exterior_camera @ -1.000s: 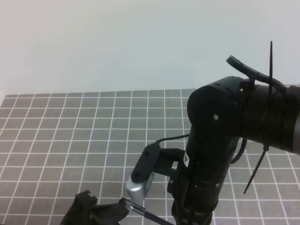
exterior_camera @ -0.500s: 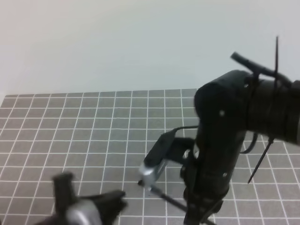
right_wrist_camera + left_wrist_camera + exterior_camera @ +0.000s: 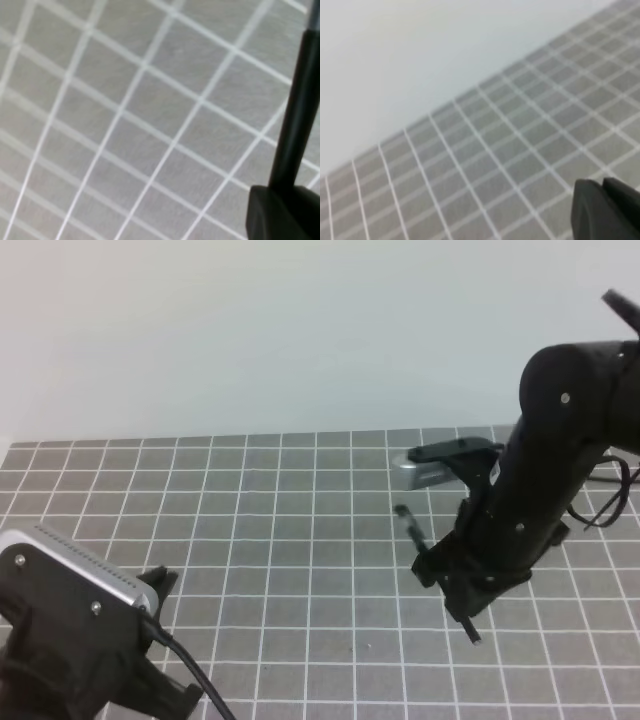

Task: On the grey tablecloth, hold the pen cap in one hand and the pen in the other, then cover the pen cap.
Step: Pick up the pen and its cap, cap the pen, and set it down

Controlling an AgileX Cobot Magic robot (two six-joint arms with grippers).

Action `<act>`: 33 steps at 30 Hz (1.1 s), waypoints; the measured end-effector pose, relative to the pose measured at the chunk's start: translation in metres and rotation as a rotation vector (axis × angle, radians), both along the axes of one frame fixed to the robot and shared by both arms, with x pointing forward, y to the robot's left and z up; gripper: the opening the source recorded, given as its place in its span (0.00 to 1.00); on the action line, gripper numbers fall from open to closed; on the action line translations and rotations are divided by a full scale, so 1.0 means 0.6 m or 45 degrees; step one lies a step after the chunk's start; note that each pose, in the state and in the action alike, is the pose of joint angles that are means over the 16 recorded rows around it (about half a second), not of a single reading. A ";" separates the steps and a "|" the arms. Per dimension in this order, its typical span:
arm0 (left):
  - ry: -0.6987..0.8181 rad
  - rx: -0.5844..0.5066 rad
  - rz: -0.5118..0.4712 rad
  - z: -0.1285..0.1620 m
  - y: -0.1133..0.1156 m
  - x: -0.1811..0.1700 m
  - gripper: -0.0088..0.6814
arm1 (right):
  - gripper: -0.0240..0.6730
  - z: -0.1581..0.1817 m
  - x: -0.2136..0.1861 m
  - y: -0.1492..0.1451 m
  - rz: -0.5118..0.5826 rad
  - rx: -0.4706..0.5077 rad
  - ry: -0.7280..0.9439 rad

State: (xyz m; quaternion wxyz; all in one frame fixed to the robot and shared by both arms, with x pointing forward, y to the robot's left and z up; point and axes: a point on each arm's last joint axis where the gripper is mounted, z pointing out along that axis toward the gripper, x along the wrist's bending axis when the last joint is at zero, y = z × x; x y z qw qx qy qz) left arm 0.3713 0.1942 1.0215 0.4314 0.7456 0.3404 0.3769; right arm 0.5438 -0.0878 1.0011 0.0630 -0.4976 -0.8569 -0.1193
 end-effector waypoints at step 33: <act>0.327 0.018 0.008 -0.040 -0.028 0.005 0.01 | 0.48 -0.105 0.070 -0.012 -0.403 -0.069 -0.058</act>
